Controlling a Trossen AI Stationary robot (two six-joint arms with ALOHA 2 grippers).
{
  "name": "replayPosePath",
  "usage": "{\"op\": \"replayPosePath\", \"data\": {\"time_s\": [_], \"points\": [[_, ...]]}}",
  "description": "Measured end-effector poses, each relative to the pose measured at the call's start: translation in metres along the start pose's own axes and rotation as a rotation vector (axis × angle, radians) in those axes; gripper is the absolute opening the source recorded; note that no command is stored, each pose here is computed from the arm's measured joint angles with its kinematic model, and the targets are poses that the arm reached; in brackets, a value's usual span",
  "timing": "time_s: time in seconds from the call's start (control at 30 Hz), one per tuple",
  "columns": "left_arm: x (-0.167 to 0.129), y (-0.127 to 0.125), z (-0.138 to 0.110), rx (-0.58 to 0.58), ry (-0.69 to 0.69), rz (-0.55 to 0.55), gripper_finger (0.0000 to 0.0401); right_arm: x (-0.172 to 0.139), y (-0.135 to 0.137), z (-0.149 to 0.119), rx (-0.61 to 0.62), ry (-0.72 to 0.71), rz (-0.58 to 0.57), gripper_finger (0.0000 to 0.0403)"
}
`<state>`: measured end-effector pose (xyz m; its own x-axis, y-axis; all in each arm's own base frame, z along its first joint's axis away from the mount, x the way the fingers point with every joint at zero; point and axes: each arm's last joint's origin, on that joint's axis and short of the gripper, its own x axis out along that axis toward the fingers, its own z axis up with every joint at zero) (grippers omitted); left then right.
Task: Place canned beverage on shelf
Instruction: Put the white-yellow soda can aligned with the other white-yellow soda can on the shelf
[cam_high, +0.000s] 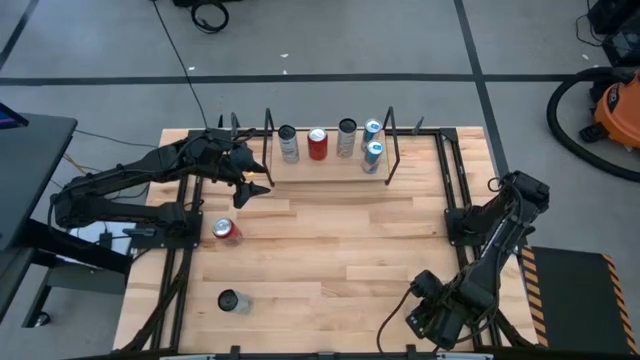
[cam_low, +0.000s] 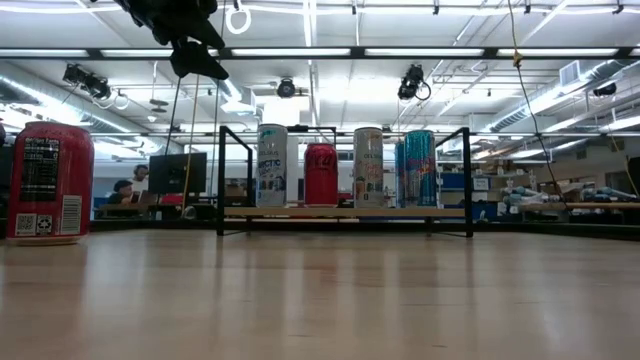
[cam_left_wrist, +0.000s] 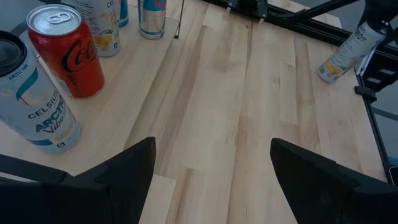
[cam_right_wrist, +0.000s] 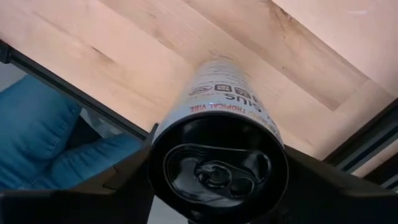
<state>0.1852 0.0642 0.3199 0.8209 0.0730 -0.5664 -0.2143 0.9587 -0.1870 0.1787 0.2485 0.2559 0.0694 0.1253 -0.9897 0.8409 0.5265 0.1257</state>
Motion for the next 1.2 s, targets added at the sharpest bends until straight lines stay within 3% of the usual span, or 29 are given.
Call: {"op": "replayPosePath", "data": {"time_s": [0.07,0.27,0.5,0.9,1.2], "points": [[0.0,0.0,0.0,0.0,0.001,0.0,0.0318,0.0,0.0,0.0,0.0,0.0,0.0,0.0267],[0.0,0.0,0.0,0.0,0.001,0.0,0.0318,-0.001,0.002,0.007,0.0,-0.004,0.004,0.0264],[0.0,0.0,0.0,-0.001,0.001,0.0,0.0318,-0.021,0.012,0.039,-0.094,-0.029,0.039,0.0264],[0.0,0.0,0.0,-0.042,0.003,0.0,0.0318,-0.071,0.02,0.149,-0.354,-0.103,0.04,0.0264],[0.0,0.0,-0.003,-0.055,0.033,0.003,0.0318,-0.103,-0.003,0.242,-0.478,-0.211,0.058,0.0264]]}}
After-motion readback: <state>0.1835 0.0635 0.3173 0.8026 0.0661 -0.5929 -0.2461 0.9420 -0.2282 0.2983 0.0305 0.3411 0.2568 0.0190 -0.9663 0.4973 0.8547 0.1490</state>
